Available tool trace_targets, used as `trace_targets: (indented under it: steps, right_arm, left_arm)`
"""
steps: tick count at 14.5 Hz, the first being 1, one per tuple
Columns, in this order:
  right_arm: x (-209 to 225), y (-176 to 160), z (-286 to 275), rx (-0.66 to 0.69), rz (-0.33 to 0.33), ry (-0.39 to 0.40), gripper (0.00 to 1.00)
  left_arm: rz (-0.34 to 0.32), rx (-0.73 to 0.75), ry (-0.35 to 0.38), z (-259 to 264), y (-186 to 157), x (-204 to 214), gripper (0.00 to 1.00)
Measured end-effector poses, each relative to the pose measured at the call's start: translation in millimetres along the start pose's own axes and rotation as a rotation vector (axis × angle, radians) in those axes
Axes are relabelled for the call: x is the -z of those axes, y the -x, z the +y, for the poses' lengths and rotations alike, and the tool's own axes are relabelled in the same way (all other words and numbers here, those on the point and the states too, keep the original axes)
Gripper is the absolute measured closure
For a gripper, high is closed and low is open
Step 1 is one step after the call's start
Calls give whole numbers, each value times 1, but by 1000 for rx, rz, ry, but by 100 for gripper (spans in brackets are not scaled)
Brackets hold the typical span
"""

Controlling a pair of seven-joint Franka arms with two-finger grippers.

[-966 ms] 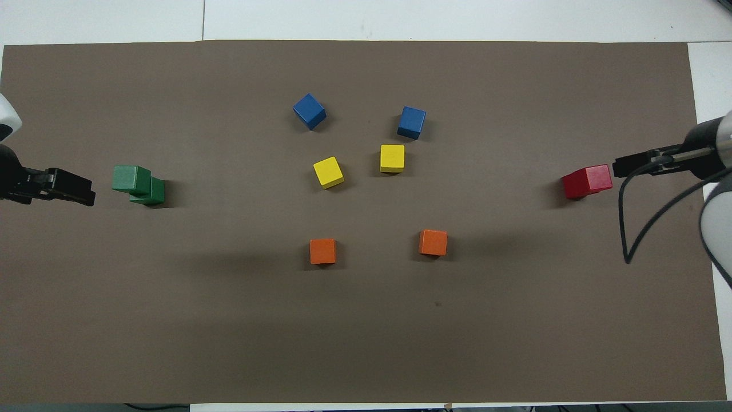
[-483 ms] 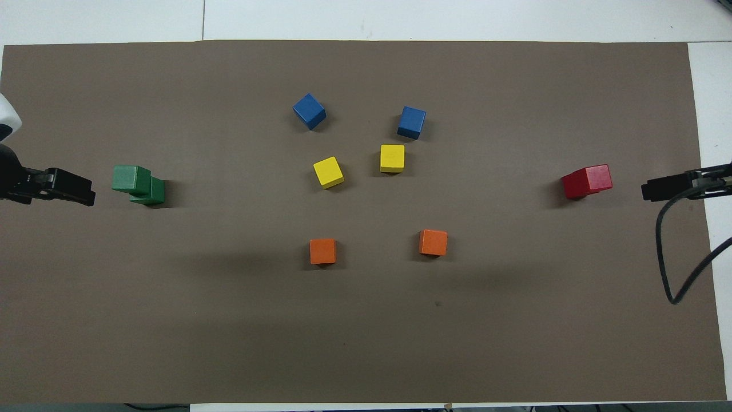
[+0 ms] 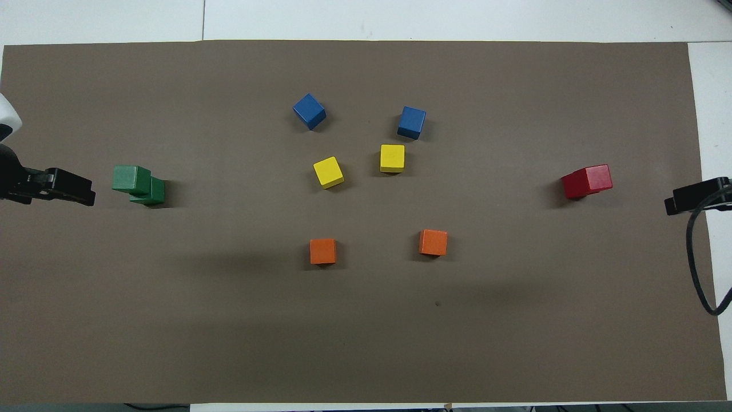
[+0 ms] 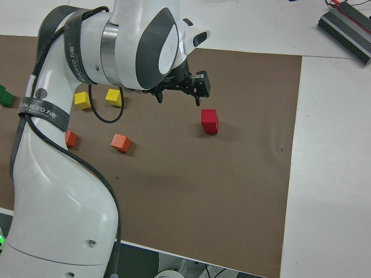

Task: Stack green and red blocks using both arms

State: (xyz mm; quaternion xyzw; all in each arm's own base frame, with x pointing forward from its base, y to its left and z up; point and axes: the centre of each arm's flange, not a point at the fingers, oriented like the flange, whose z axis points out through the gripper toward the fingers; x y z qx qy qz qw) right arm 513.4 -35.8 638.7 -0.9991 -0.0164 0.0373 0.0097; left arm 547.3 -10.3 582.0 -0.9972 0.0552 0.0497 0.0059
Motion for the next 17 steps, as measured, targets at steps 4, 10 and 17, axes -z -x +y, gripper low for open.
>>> trace_targets:
  steps: [4, 10, 17]
  right_arm:
    - [0, 0, 0, -3, 0, 0, 0]
    - [-1, -1, 9, -17, 1, 27, 0]
    - [-2, -1, 16, -29, -1, 38, 0]
  left_arm:
    - [0, 0, 0, 0, 0, 0, 0]
    - [0, 0, 0, 0, 0, 0, 0]
    - [0, 0, 0, 0, 0, 0, 0]
